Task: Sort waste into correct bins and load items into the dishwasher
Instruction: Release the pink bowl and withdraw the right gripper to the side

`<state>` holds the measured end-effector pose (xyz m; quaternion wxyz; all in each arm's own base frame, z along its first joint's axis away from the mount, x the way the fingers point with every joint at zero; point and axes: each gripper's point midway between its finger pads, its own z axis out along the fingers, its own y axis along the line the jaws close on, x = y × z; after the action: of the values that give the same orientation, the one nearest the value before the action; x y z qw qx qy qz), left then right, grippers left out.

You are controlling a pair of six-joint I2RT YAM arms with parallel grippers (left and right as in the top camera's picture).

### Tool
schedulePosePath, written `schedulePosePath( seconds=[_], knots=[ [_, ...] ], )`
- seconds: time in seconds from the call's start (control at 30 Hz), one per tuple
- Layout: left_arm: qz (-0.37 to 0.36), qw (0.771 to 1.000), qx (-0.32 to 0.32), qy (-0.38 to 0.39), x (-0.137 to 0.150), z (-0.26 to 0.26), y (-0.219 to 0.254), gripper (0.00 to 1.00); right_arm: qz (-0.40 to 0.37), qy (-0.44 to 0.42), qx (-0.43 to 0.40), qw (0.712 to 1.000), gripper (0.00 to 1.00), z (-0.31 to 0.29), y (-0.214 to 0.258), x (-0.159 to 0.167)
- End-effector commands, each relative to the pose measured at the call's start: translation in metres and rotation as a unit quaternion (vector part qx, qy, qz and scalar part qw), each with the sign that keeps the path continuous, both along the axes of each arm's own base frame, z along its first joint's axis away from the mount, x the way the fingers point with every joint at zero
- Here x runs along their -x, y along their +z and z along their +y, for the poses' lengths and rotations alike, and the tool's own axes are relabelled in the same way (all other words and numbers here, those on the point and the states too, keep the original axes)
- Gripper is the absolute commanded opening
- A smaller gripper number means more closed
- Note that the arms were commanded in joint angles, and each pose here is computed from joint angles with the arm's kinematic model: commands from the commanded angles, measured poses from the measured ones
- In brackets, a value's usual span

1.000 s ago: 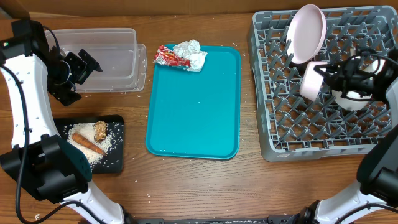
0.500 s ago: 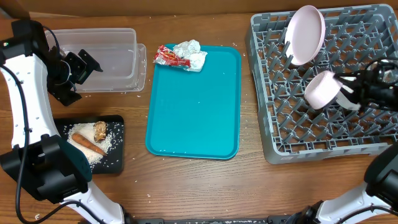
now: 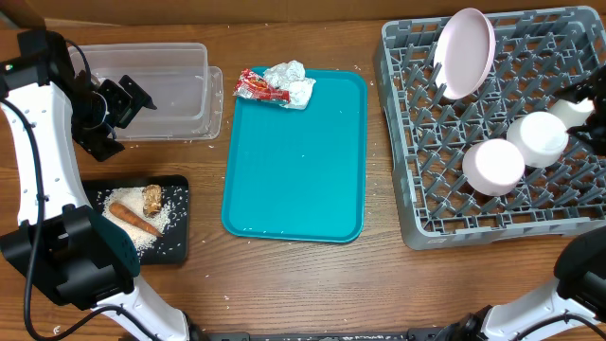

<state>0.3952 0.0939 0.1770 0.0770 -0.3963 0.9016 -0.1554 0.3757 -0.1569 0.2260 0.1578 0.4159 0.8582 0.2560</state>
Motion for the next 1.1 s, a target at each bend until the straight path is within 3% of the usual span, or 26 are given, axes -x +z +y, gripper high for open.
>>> schedulePosePath(
  seconds=[0.0,0.2,0.4,0.5,0.6,0.67,0.9,1.07],
  knots=[
    [-0.025,1.000,-0.011,-0.007,-0.002,-0.004,0.019,1.00,0.014,-0.018,0.076,0.997,0.77,-0.010,0.022,0.003],
    [-0.025,1.000,-0.011,-0.007,-0.002,-0.004,0.019,1.00,0.033,0.032,0.099,0.994,0.74,0.028,0.019,-0.006],
    [-0.025,1.000,-0.011,-0.007,-0.002,-0.004,0.019,1.00,0.000,0.152,0.134,0.979,0.75,0.117,0.022,-0.038],
    [-0.025,1.000,-0.011,-0.007,-0.002,-0.004,0.019,1.00,-0.041,0.219,0.164,0.961,0.82,0.177,0.027,-0.056],
    [-0.025,1.000,-0.011,-0.007,-0.002,-0.004,0.019,1.00,-0.106,0.276,0.195,0.935,1.00,0.243,0.035,-0.077],
    [-0.025,1.000,-0.011,-0.007,-0.002,-0.004,0.019,1.00,-0.144,0.295,0.225,0.918,1.00,0.278,0.039,-0.088],
    [-0.025,1.000,-0.011,-0.007,-0.002,-0.004,0.019,1.00,-0.175,0.312,0.295,0.886,1.00,0.344,0.022,-0.105],
    [-0.025,1.000,-0.011,-0.007,-0.002,-0.004,0.019,1.00,-0.158,0.277,0.309,0.896,1.00,0.321,0.021,-0.111]
  ],
)
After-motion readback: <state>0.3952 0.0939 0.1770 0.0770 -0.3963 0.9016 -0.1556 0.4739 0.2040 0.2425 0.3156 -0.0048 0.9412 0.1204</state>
